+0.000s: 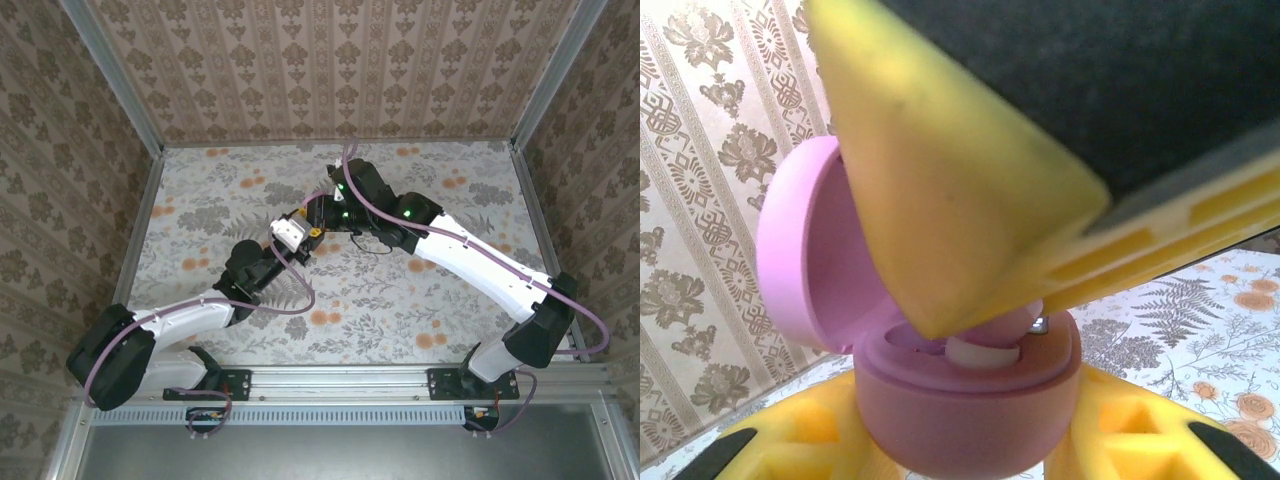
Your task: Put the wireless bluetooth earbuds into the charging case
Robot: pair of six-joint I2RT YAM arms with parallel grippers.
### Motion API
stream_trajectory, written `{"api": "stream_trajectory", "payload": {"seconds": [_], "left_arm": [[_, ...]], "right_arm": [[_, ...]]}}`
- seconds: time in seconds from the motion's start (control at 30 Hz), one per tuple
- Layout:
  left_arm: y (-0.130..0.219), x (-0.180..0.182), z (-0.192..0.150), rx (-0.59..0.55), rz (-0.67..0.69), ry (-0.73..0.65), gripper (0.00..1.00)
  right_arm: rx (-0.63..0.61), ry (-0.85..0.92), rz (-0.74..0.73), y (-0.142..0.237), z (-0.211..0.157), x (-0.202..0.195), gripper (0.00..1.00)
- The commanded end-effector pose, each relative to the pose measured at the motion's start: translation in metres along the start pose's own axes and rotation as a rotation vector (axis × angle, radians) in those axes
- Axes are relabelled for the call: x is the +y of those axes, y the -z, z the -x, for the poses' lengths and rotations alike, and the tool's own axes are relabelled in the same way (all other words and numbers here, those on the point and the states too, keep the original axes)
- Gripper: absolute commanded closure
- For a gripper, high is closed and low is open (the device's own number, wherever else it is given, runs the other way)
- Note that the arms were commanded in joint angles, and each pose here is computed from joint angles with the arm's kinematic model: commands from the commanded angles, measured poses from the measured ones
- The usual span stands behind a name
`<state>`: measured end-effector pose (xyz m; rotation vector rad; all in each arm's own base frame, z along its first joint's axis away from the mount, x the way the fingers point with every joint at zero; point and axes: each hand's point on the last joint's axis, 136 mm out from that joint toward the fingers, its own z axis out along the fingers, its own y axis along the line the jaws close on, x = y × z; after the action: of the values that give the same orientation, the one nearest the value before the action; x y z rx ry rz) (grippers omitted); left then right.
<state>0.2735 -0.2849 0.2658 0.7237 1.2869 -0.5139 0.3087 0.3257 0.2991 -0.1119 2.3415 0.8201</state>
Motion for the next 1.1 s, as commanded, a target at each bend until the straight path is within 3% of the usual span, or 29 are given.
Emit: {"api": "stream_trajectory", "payload": {"seconds": [0.0,0.57,1.07], "left_arm": [[0.001,0.005,0.023,-0.092,0.006,-0.010,0.70],[0.001,0.000,0.025,-0.110,-0.031,-0.013,0.70],[0.004,-0.004,0.029,-0.126,-0.059,-0.032,0.69]], "right_arm": [[0.059,0.024,-0.016,0.001,-0.011,-0.001,0.71],[0.102,0.054,-0.049,-0.009,-0.011,-0.007,0.74],[0.121,0.088,-0.091,-0.009,-0.009,-0.013,0.66]]}}
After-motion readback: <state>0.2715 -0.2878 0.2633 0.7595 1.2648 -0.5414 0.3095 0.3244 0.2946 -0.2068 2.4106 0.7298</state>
